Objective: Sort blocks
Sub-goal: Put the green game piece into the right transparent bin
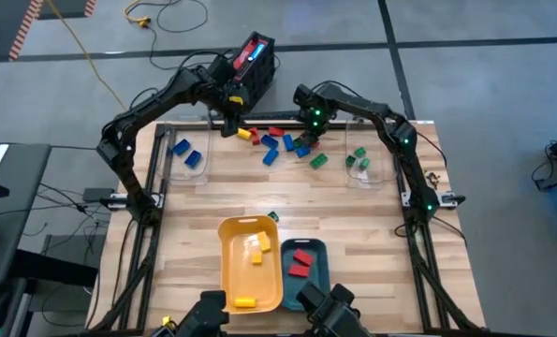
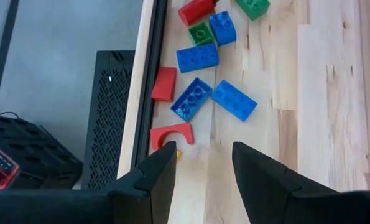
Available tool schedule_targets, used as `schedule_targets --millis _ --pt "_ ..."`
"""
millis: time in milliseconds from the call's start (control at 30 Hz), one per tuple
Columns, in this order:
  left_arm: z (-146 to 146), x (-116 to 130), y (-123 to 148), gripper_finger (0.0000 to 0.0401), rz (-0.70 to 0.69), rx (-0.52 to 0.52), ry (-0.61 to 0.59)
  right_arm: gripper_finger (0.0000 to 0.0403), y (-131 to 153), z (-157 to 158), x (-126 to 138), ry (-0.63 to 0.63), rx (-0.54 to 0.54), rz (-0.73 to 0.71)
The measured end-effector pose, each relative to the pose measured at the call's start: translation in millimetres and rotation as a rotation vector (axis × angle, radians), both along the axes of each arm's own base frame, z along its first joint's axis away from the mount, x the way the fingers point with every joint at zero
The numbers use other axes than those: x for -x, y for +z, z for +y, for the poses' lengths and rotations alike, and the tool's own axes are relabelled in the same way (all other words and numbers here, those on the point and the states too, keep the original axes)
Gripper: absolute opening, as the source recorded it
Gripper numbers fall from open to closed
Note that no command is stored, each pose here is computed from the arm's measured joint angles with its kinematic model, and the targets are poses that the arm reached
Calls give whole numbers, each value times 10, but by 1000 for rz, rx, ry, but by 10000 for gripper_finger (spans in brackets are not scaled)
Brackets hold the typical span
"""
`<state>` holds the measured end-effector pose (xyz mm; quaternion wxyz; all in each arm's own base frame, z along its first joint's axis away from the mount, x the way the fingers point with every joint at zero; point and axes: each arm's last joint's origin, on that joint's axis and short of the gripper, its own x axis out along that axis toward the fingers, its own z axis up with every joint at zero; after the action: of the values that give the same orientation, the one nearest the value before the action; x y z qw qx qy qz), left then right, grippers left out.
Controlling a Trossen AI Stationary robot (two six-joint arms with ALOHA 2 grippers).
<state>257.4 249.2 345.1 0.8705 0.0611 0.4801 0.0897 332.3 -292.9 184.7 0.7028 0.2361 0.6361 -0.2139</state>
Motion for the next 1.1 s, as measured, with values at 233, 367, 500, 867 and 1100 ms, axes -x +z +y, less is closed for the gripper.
schedule_targets --millis 233,367,500,867,1100 --pt "-1 1 -1 153 1 0 -2 233 1 5 18 -2 -7 17" --pt "-1 1 0 153 4 -7 -13 228 57 -8 12 -4 9 9" --pt "-2 2 -2 153 5 -5 -12 228 52 5 24 -11 -4 25" --pt "156 -53 -85 153 -106 24 -36 228 689 280 54 3 110 -116" --pt "576 282 -404 125 -64 145 61 227 1439 821 71 70 255 -344"
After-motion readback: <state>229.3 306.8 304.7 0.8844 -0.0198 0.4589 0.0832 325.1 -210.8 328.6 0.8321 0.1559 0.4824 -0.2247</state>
